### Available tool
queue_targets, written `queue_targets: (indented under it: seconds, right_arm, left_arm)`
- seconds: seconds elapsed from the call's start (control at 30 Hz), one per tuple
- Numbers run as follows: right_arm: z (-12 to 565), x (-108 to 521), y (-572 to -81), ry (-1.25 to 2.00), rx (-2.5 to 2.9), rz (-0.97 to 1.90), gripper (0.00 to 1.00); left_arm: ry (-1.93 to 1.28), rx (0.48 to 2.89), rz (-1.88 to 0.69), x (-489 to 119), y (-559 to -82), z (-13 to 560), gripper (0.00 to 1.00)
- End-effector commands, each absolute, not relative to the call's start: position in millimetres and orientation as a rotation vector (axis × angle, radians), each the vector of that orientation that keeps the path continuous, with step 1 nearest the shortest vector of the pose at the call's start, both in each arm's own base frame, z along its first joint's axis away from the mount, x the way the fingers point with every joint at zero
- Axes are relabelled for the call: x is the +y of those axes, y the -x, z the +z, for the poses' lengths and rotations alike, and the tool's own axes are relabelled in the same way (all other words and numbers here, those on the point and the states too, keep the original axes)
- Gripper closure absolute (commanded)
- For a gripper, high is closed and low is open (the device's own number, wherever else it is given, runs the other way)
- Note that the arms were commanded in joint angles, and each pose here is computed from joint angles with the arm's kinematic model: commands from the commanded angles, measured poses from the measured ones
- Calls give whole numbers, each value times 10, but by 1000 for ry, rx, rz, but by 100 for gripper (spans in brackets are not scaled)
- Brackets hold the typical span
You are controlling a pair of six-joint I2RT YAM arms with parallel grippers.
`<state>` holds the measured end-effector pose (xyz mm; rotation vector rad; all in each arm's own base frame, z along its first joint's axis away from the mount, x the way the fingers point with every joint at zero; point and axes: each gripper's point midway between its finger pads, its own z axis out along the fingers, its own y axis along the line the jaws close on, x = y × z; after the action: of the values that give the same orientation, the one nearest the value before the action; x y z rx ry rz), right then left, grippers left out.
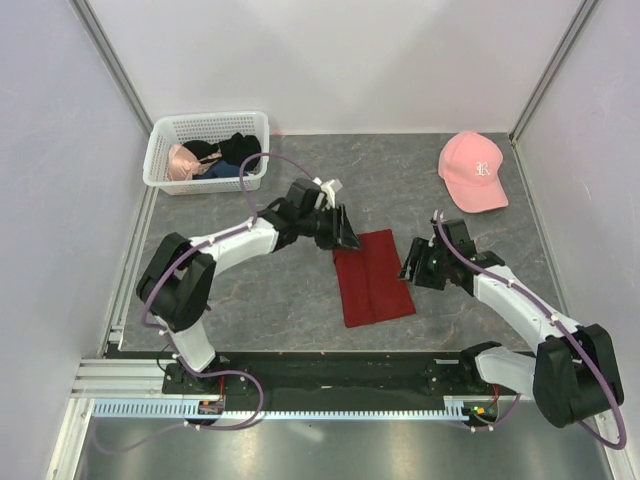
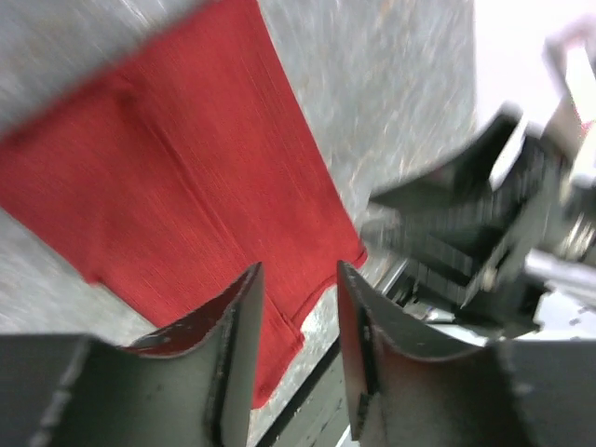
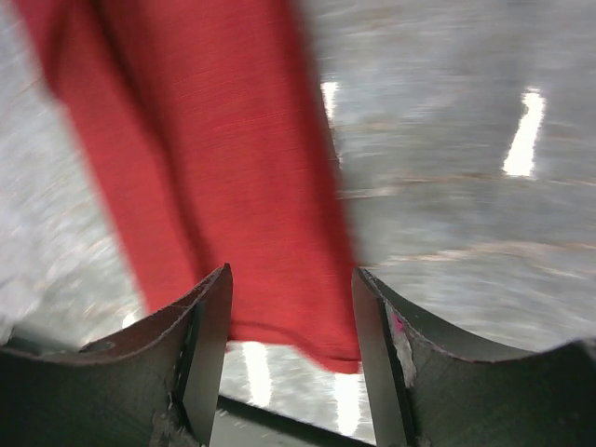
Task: Fold the napkin into a case and place the utensils inside
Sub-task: Pick up the 2/3-rectangle-folded napkin at the center of the board.
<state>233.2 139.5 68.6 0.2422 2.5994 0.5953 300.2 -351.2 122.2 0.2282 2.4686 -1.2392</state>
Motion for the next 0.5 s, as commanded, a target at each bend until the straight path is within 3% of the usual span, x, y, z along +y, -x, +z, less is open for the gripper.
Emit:
queue_targets:
  seconds: [0.0, 0.23, 0.37, 0.47]
  right_arm:
    - [552, 1113, -2297, -311, 2645, 473, 38]
    - [285, 1389, -2203, -318, 2668, 713, 42]
    - [256, 1525, -2084, -315, 2663, 800, 52]
    - [333, 1782, -1981, -294, 2637, 930, 53]
  left_arm:
    - [-355, 2417, -1129, -3703, -2617, 1187, 59]
    - [-472, 2289, -1063, -4158, -2142, 1182, 42]
    - [-517, 2210, -925, -4263, -2041, 1179, 40]
    - [-541, 2161, -823, -4282, -1947, 1159, 39]
